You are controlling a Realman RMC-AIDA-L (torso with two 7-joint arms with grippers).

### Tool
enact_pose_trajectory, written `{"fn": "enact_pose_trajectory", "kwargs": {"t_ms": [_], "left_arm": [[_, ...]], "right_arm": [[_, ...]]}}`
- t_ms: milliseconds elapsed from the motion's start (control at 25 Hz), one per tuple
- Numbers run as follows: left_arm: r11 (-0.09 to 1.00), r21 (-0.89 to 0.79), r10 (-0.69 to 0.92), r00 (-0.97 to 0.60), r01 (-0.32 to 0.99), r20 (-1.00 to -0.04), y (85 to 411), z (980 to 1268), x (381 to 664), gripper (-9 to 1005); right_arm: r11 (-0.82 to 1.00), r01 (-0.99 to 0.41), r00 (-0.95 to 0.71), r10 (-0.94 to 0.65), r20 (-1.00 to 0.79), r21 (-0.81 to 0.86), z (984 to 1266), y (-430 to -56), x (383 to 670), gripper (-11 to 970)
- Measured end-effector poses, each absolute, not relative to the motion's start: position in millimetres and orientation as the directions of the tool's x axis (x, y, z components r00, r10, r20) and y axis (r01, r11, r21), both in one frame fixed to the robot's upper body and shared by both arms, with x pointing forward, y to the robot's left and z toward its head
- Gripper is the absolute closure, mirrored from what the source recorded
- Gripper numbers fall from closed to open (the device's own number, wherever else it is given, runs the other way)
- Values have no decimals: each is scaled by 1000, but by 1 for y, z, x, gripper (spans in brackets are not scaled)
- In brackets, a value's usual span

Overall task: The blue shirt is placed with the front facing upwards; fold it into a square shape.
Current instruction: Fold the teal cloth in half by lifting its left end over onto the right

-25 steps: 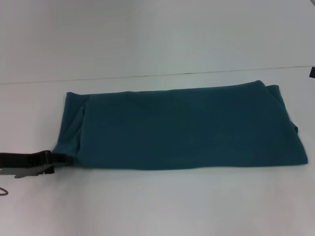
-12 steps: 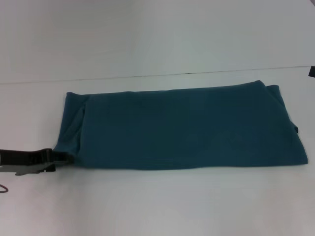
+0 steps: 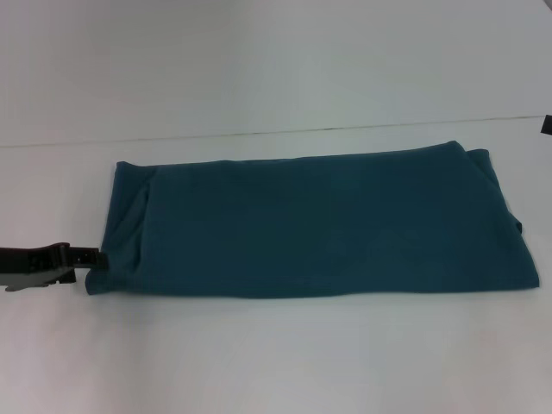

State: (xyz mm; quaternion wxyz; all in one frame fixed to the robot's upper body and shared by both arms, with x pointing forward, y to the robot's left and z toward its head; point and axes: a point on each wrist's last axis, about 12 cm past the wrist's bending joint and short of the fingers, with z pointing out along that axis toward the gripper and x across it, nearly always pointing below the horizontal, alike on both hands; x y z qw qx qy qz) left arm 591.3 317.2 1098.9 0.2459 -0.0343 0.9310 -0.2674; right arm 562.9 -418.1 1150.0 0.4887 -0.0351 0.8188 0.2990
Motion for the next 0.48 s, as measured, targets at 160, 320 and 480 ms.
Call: {"fn": "enact_pose_trajectory", "kwargs": {"t_ms": [160, 320, 480], "left_arm": [[850, -521, -193, -876, 76, -443, 316, 1101, 592, 357], [843, -528, -183, -871, 100, -456, 311, 1105, 596, 357], [820, -553, -174, -857, 146, -485, 302, 1110, 600, 358]], "right_arm": [[818, -347, -522, 239, -819, 460, 1150, -418, 563, 45], [819, -345, -521, 240, -819, 460, 1150, -418, 564, 45], [817, -344, -524, 242, -817, 463, 1149, -417, 564, 45]]}}
